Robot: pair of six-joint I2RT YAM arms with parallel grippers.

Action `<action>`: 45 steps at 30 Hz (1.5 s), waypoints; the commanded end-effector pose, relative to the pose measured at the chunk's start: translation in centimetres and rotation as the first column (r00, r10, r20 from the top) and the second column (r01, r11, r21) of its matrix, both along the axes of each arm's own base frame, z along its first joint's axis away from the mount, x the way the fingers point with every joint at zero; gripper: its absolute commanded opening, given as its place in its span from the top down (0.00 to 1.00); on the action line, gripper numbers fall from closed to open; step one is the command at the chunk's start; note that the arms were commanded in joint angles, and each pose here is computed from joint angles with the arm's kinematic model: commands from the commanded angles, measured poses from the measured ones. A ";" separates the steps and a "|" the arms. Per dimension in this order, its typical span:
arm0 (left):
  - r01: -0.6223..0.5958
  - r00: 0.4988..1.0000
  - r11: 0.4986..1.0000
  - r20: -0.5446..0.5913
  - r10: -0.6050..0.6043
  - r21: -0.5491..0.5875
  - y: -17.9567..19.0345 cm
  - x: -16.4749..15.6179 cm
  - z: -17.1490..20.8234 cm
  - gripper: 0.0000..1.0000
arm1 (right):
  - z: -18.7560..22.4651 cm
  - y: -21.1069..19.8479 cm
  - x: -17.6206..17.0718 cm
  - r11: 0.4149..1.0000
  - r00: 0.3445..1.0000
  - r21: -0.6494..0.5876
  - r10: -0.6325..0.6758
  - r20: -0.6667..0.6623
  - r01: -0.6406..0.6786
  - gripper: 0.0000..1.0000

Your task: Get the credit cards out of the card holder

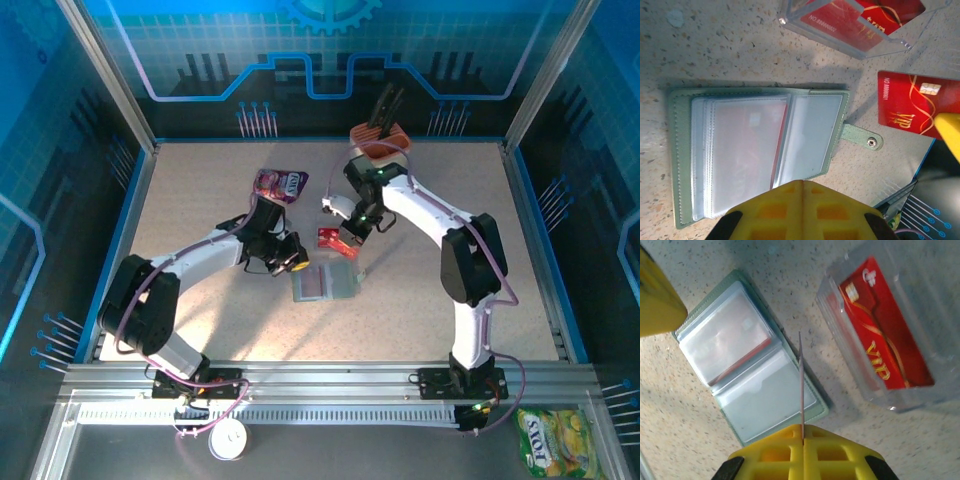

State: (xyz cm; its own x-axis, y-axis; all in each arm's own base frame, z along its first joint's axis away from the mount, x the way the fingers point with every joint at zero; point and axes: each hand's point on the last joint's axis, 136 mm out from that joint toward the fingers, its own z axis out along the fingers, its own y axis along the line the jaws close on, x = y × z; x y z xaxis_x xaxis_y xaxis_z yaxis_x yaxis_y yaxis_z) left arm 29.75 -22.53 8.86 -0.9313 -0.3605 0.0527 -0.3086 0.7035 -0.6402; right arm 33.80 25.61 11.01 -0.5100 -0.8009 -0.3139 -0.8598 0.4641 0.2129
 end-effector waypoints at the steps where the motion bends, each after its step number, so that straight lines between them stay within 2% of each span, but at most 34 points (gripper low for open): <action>1: 0.003 1.000 1.000 0.027 -0.004 0.006 0.5 0.2 1.8 0.98 | 0.6 -1.0 0.1 0.982 0.982 -0.053 0.184 0.032 -0.182 1.00; 13: -0.011 1.000 1.000 -0.011 0.011 0.015 0.5 0.3 1.8 0.98 | 2.1 -0.2 4.1 0.961 0.961 -0.059 0.272 0.049 -0.269 1.00; 24: -0.010 1.000 0.999 -0.026 0.011 0.036 0.8 0.6 1.6 0.98 | 1.6 0.8 6.3 0.958 0.954 -0.053 0.286 0.094 -0.282 1.00; 28: -0.002 1.000 0.999 -0.031 0.003 0.037 0.7 0.6 1.4 0.98 | -0.4 0.7 6.1 0.956 0.956 -0.064 0.288 0.051 -0.285 1.00; 33: 0.007 0.999 0.999 -0.034 -0.006 0.032 0.5 0.8 1.3 0.98 | -2.0 0.5 6.1 0.956 0.959 -0.089 0.283 0.023 -0.280 0.96; 37: 0.013 0.999 1.000 -0.038 -0.012 0.026 0.4 0.7 1.2 0.98 | -2.5 0.4 5.9 0.956 0.960 -0.098 0.279 0.017 -0.276 0.85; 45: 0.021 0.999 1.000 -0.041 -0.020 0.022 0.5 0.3 0.9 0.98 | -1.6 0.6 5.7 0.961 0.965 -0.102 0.261 0.040 -0.256 0.81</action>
State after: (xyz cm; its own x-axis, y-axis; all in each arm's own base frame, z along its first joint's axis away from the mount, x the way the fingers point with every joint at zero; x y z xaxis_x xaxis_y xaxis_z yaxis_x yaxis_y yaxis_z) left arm 30.29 -22.12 9.57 -0.9308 -0.3590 0.0684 -0.3246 0.7263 -0.6059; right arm 39.96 26.30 8.74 -0.2569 -0.9327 -0.2533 -0.9641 0.2291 0.1342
